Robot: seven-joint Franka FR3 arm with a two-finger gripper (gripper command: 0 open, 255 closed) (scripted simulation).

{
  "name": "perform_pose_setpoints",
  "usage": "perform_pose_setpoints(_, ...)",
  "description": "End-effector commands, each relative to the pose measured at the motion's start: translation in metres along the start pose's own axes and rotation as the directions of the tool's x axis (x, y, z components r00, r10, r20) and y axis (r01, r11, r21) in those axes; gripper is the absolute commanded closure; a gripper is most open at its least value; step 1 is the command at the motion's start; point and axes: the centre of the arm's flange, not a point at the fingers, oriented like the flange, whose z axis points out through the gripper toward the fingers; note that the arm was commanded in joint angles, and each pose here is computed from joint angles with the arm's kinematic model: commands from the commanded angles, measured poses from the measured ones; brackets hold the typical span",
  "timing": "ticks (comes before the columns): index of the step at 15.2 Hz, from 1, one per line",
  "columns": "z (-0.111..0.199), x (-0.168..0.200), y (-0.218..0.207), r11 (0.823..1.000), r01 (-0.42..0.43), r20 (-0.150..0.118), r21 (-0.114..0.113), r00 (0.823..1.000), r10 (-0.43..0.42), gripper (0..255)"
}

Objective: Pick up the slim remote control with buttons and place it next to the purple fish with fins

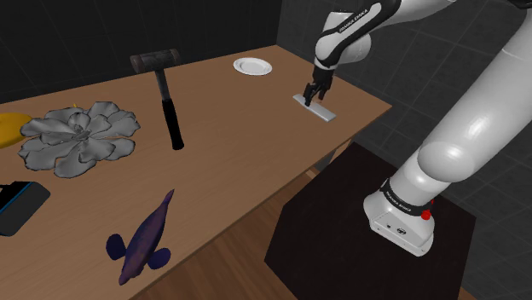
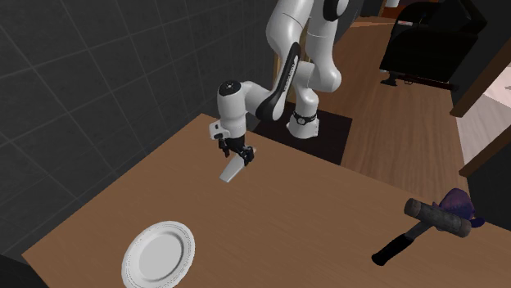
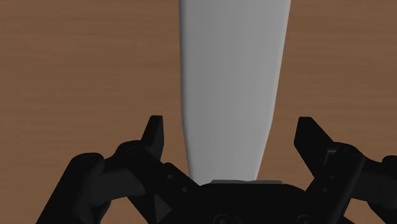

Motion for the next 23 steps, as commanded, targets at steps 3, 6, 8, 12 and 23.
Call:
perform_pose_setpoints(3,0.021,-0.001,0.000,1.000,0.000,-0.001,0.000,1.000,0.000,0)
perform_pose_setpoints(6,0.021,-0.001,0.000,1.000,0.000,-0.001,0.000,1.000,0.000,0)
perform_pose_setpoints(8,0.021,-0.001,0.000,1.000,0.000,-0.001,0.000,1.000,0.000,0)
perform_pose_setpoints(12,0.020,-0.001,0.000,1.000,0.000,-0.001,0.000,1.000,0.000,255)
perform_pose_setpoints(23,0.005,-0.001,0.000,1.000,0.000,-0.001,0.000,1.000,0.000,255)
